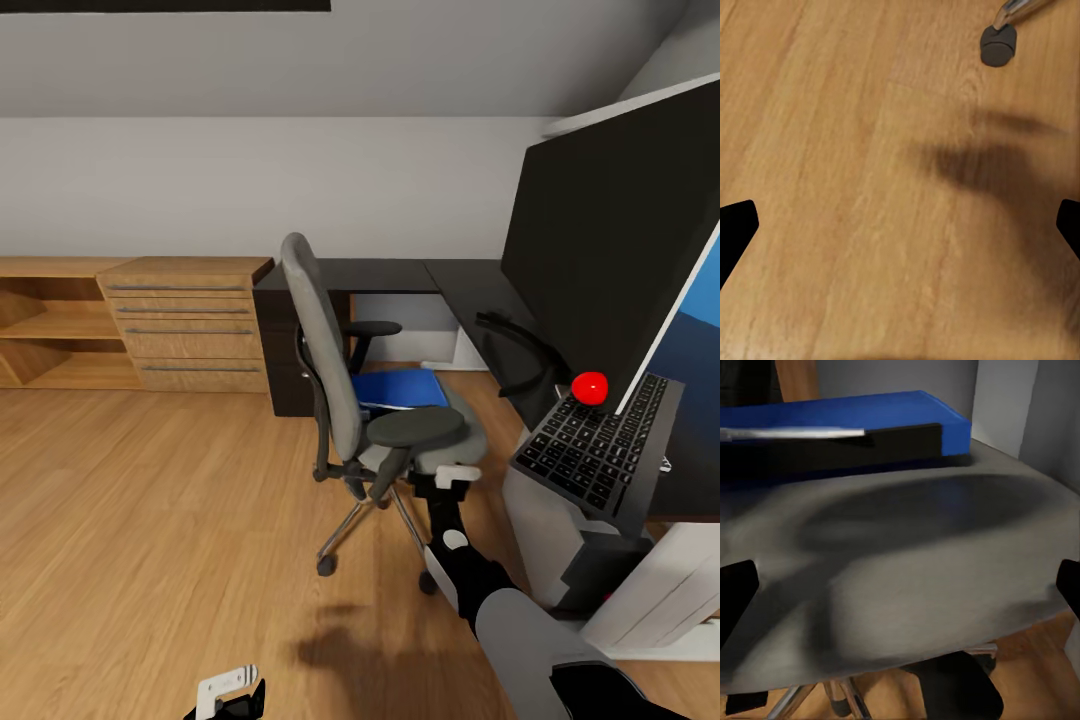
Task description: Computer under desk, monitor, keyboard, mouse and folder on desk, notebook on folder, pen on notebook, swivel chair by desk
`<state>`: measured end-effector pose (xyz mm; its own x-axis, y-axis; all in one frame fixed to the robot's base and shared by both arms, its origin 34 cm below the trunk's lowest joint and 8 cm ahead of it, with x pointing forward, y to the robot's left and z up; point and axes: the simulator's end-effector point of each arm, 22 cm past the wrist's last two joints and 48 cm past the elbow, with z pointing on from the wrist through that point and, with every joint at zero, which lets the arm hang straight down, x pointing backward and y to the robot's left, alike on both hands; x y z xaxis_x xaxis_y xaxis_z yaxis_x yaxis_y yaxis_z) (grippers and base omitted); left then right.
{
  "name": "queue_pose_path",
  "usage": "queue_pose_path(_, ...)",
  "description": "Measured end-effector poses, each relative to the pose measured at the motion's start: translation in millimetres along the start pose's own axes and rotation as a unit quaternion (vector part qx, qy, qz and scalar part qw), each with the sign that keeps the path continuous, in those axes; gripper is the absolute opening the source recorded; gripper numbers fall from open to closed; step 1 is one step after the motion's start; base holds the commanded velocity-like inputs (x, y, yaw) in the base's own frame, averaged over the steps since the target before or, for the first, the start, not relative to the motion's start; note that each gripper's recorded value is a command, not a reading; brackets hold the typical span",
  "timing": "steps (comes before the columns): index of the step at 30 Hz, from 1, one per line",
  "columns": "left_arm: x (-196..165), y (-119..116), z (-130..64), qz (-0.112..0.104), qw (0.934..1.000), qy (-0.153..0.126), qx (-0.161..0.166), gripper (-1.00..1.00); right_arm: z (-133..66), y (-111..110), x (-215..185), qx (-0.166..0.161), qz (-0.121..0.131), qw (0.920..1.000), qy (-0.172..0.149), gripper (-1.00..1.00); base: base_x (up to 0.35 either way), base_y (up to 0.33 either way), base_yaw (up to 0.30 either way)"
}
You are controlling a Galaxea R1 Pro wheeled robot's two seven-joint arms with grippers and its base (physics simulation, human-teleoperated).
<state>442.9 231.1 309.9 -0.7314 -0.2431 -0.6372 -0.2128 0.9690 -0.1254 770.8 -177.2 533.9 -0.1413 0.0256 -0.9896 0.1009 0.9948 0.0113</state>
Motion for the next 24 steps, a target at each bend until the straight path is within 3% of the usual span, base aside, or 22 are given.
queue_pose_path(13, 7.9, 1.1, 0.3, 0.001, 1.0, 0.008, -0.001, 1.0, -5.8, 48.7, 0.9, -0.111, -0.003, 0.9938, 0.001, 1.0, 0.0, 0.0, 0.0)
queue_pose_path(17, 9.7, 1.3, 0.4, 0.002, 0.9999, 0.01, -0.001, 1.0, -6.0, 49.9, 0.9, -0.115, -0.003, 0.9934, 0.001, 1.0, 0.0, 0.0, 0.0)
queue_pose_path(24, 10.1, 1.6, 0.4, 0.002, 0.9999, 0.011, -0.002, 1.0, 1.2, 15.4, 3.2, -0.088, -0.014, 0.996, 0.001, 1.0, 0.0, 0.0, 0.0)
